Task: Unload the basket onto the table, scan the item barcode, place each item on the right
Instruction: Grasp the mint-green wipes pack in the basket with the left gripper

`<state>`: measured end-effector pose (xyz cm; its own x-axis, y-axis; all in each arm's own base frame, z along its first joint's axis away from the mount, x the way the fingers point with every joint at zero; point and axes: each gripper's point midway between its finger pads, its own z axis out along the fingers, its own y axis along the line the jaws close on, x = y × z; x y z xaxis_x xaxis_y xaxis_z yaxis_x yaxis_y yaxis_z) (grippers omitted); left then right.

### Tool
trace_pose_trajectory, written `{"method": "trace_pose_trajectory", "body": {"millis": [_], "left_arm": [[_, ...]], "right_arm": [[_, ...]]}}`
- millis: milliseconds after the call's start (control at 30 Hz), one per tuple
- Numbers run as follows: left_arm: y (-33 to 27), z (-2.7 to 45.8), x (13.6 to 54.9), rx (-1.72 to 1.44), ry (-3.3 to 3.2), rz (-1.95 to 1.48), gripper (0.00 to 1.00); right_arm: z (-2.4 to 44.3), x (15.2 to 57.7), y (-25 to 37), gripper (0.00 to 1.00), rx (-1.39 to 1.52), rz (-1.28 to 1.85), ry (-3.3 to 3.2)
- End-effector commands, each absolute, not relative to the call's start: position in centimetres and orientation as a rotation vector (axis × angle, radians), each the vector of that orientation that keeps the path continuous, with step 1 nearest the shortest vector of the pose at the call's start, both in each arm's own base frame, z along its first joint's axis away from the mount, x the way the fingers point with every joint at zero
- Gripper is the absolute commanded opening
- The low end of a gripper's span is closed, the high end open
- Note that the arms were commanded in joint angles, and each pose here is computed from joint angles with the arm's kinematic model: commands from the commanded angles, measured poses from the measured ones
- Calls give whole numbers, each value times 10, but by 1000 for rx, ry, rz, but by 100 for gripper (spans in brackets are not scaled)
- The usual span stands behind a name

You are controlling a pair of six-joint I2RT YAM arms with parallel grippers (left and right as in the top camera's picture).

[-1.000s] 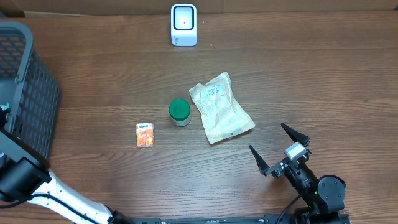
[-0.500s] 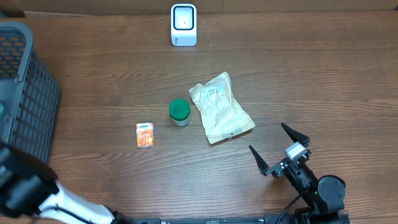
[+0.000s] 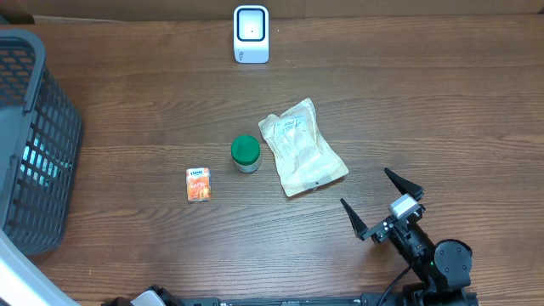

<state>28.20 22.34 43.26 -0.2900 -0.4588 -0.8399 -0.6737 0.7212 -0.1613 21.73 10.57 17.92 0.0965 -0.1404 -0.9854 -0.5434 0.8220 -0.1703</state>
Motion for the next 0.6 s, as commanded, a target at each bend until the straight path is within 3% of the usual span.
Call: {"method": "trace_pose_trajectory", "body": {"millis": [0,167,233,267,300,567], "left_arm": [[250,398,283,-1086,1949,253,45],[277,353,291,-1234,2012,204,57],[287,329,299,-1273,2063,188,73],[289,312,306,-1283,2108,156,88],[291,303,308,-1295,2132,147,93],[309,195,328,-1441,2362,67,95]], "right_arm": [[177,216,107,100,-585,334,1463],[177,216,107,100,-585,334,1463],[177,216,107,100,-585,335,1463],[177,216,107,100,-585,334,1463],[177,216,107,100,-585,334,1463],[177,216,107,100,-585,334,1463]]}}
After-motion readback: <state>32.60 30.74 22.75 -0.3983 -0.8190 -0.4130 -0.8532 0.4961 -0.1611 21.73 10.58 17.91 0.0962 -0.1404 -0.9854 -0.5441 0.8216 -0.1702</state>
